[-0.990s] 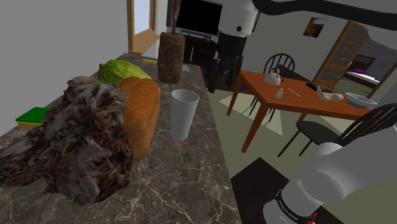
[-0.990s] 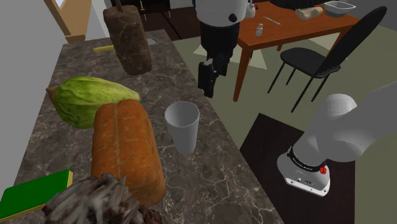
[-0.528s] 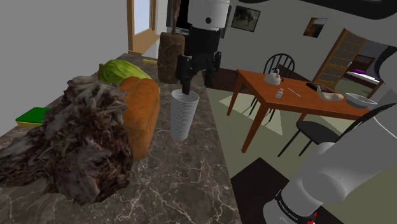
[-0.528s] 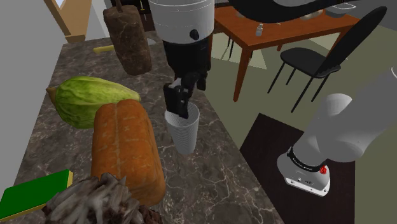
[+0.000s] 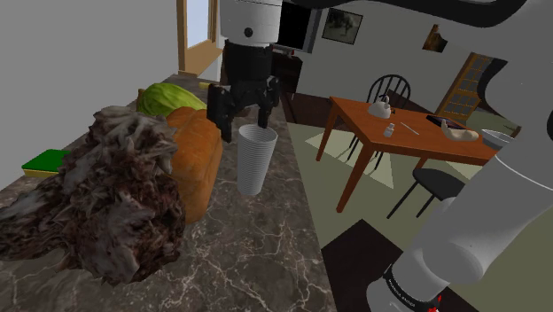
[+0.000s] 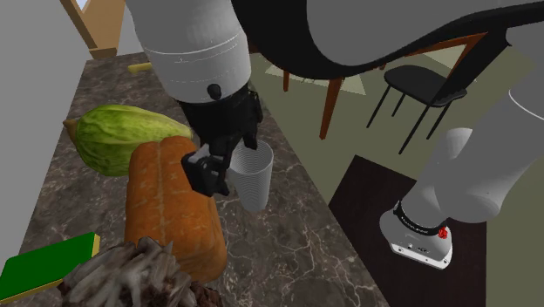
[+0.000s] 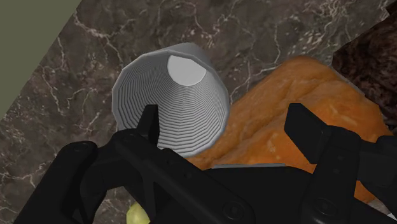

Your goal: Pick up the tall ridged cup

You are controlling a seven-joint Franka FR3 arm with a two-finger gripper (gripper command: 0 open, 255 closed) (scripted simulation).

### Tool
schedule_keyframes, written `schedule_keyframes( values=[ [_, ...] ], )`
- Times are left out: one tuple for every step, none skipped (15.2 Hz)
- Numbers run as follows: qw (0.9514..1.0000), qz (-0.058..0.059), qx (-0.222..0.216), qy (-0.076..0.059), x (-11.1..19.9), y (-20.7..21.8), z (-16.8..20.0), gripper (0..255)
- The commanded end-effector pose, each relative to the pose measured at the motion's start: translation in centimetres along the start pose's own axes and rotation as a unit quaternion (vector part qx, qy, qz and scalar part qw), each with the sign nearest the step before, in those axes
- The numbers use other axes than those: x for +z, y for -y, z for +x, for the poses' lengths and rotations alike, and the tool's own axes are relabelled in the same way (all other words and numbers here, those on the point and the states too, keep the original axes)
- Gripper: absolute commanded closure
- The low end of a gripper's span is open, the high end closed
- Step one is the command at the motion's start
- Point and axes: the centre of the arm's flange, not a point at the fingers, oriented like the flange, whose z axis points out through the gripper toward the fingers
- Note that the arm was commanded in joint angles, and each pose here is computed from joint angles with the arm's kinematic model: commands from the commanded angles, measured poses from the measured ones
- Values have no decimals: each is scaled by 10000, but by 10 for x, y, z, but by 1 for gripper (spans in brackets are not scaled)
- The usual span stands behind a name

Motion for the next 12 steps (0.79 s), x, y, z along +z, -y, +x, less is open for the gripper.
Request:
schedule_keyframes(
  values=[
    [10000, 1, 0, -1, 10, 2, 0, 0],
    [10000, 1, 0, -1, 15, 2, 1, 0],
    [10000, 1, 0, -1, 21, 3, 1, 0],
    [10000, 1, 0, -1, 24, 3, 1, 0],
    [10000, 1, 1, -1, 24, 3, 1, 0],
    [10000, 1, 1, -1, 24, 3, 1, 255],
    [10000, 1, 1, -1, 24, 3, 1, 255],
    [10000, 1, 1, -1, 24, 3, 1, 255],
    [10000, 1, 1, -1, 24, 3, 1, 255],
    [10000, 1, 1, -1, 24, 3, 1, 255],
    [10000, 1, 1, -1, 24, 3, 1, 255],
    [10000, 1, 1, -1, 24, 3, 1, 255]
  ],
)
